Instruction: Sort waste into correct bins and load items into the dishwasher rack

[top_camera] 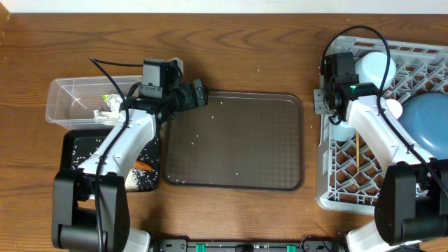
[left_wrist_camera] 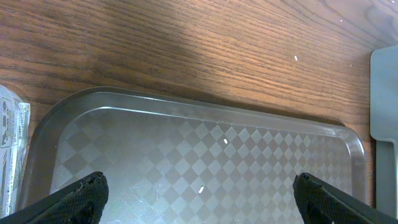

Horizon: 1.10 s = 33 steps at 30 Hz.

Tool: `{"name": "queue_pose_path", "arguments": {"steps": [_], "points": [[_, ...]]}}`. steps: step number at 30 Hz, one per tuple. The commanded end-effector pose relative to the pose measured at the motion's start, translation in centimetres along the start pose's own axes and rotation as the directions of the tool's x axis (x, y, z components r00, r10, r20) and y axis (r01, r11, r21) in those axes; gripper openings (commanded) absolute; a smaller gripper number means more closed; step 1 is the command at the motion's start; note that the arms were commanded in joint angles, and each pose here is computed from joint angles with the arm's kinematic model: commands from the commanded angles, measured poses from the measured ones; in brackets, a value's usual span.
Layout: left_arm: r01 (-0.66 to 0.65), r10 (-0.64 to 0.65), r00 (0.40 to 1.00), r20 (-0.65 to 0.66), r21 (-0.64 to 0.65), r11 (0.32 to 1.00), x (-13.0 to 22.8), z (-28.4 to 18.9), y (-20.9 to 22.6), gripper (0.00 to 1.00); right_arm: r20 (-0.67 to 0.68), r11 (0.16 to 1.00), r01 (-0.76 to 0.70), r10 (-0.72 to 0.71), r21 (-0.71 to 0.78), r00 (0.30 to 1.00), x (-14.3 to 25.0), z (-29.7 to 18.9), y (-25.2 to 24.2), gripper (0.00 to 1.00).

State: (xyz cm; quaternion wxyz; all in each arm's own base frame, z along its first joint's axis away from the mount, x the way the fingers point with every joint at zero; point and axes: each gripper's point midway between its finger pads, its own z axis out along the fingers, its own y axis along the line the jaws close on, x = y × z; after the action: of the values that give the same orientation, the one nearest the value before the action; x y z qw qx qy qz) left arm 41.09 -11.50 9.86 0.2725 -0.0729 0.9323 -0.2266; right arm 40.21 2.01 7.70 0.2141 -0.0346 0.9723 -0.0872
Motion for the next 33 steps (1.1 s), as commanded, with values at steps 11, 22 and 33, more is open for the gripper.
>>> {"name": "queue_pose_path", "arguments": {"steps": [11,22,33], "points": [[0.001,-0.001,1.000,0.002,-0.012,1.000,0.1,0.0,0.2,0.98,-0.042,0.962,0.210,-0.221,-0.174,0.974,2.1,0.5,3.5,0.01],[0.001,-0.001,1.000,0.002,-0.012,1.000,0.1,0.0,0.2,0.98,-0.012,0.934,0.284,-0.294,-0.218,0.956,2.1,0.1,5.3,0.01],[0.001,-0.001,1.000,0.002,-0.012,1.000,0.1,0.0,0.2,0.98,0.000,0.926,0.301,-0.309,-0.226,0.951,2.0,-0.1,6.2,0.01]]}}
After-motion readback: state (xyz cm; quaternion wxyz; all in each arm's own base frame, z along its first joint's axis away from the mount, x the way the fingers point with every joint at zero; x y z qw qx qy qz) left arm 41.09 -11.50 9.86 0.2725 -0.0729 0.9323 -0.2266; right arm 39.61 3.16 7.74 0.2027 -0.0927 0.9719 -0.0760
